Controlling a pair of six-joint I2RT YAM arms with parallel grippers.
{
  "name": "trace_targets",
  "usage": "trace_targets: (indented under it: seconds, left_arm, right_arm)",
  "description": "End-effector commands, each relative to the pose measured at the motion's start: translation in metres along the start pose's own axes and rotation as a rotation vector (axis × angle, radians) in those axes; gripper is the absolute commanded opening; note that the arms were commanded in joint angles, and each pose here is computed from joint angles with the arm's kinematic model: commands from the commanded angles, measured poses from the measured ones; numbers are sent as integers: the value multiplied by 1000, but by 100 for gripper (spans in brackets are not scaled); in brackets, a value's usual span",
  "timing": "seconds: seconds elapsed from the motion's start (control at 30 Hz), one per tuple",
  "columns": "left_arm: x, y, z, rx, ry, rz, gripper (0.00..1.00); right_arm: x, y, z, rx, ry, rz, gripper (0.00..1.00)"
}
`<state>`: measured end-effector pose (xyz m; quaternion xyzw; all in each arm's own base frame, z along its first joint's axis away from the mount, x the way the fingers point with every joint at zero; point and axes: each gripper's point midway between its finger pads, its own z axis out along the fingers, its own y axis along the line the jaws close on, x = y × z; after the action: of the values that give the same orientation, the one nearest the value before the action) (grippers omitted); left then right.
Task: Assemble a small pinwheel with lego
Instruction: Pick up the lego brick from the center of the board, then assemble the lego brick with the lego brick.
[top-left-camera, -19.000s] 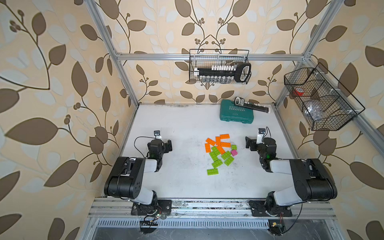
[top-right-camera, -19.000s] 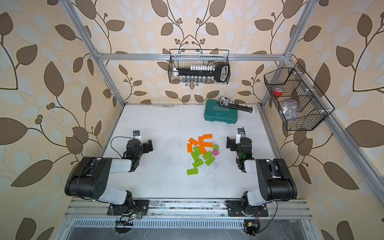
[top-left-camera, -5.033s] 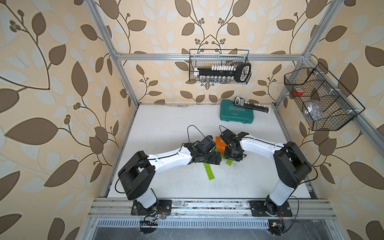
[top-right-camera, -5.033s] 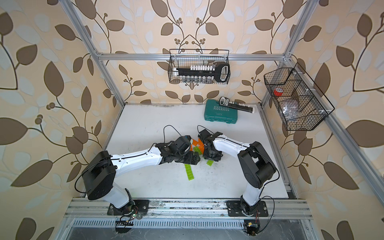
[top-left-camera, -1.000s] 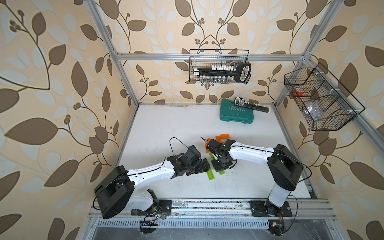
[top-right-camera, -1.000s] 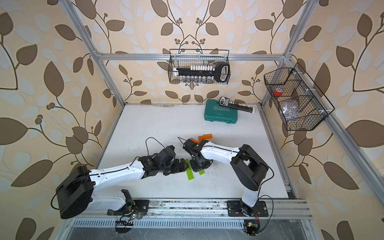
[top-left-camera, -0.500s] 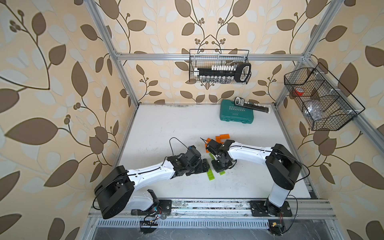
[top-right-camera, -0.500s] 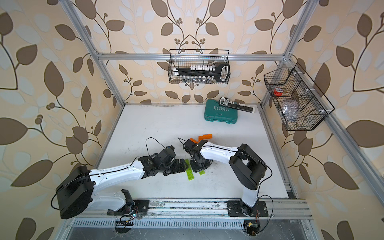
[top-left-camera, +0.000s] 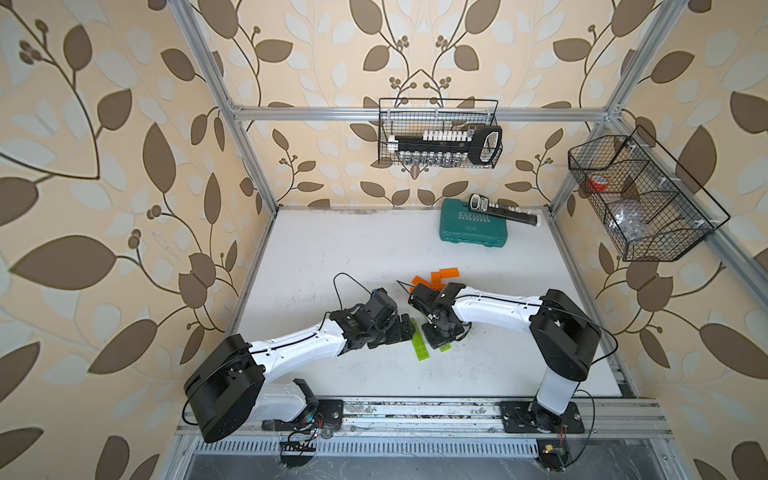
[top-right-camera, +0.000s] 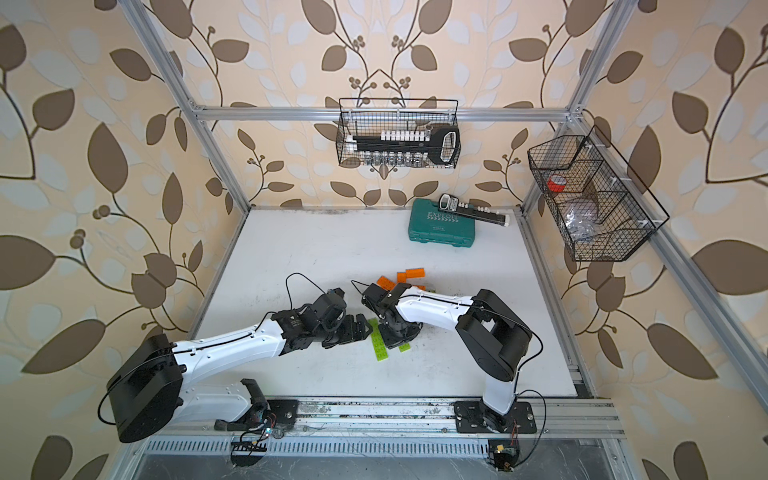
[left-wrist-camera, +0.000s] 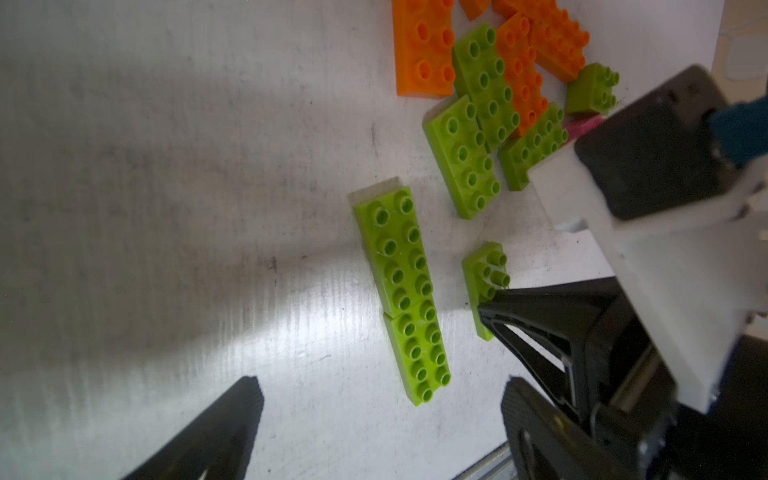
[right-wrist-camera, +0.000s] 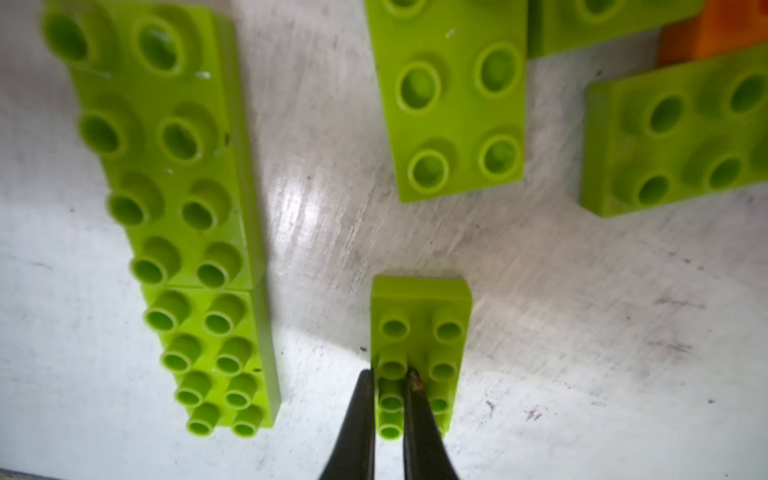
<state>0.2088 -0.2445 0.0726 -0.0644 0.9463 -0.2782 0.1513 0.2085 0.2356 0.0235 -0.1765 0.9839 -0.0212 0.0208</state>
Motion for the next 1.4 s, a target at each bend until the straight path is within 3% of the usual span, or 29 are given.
trace_targets:
  seconds: [0.0, 0.4, 0.8, 1.37]
  left_arm:
    - [-7, -8, -8, 22, -7, 24, 93]
    - [-14, -12, 1, 31, -4, 35, 93]
    - [-52, -8, -14, 83, -69, -43, 93]
    - [-33, 45, -34, 62, -100, -176, 93]
  right_arm:
    - [13, -9, 11, 67, 60, 7, 8]
    - [3, -8, -4, 38, 5, 44, 6]
    - [-19, -6, -33, 20, -58, 49, 7]
    - [-38, 44, -35, -19, -37, -51, 8]
